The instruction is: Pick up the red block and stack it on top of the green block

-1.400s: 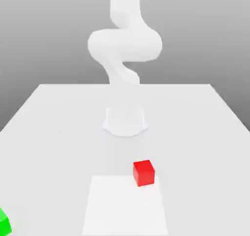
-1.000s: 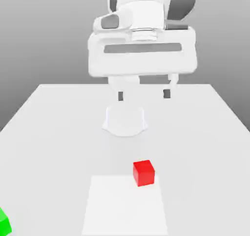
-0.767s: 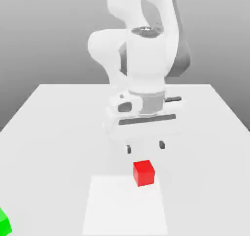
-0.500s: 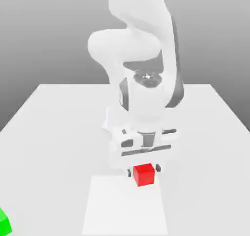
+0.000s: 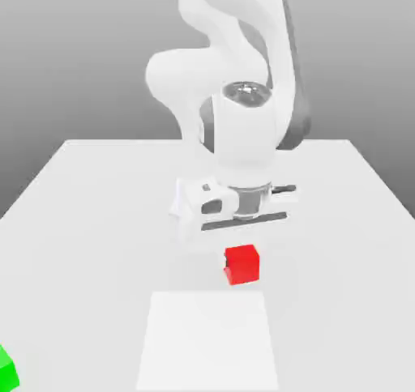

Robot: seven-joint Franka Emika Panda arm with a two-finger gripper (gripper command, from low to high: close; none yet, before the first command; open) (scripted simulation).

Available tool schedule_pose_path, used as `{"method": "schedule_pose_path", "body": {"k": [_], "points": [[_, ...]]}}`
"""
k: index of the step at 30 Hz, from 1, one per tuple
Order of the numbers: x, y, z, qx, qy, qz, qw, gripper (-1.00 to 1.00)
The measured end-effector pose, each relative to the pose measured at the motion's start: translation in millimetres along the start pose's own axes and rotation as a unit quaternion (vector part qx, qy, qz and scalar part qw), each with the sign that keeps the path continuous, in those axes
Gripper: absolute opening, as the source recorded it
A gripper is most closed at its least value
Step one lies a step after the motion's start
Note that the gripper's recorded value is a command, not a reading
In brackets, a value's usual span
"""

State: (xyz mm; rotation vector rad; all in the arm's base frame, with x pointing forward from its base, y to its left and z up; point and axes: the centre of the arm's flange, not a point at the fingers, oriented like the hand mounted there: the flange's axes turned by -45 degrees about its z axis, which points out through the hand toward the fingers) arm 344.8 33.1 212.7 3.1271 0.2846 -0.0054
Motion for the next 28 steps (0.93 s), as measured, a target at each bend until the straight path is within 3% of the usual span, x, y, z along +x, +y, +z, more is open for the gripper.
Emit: {"method": "schedule_pose_path", "body": {"k": [11,20,24,25,28], "points": [[75,178,-19,0.000,-0.005,0.203,0.979,-1.00],[76,342,-32,0.002,0.001,0.342,0.940,-1.00],[74,358,19,0.002,0.002,0.355,0.935,-1.00],[73,359,27,0.002,0.002,0.355,0.935,1.00],[73,359,27,0.002,0.002,0.355,0.935,1.00]]}}
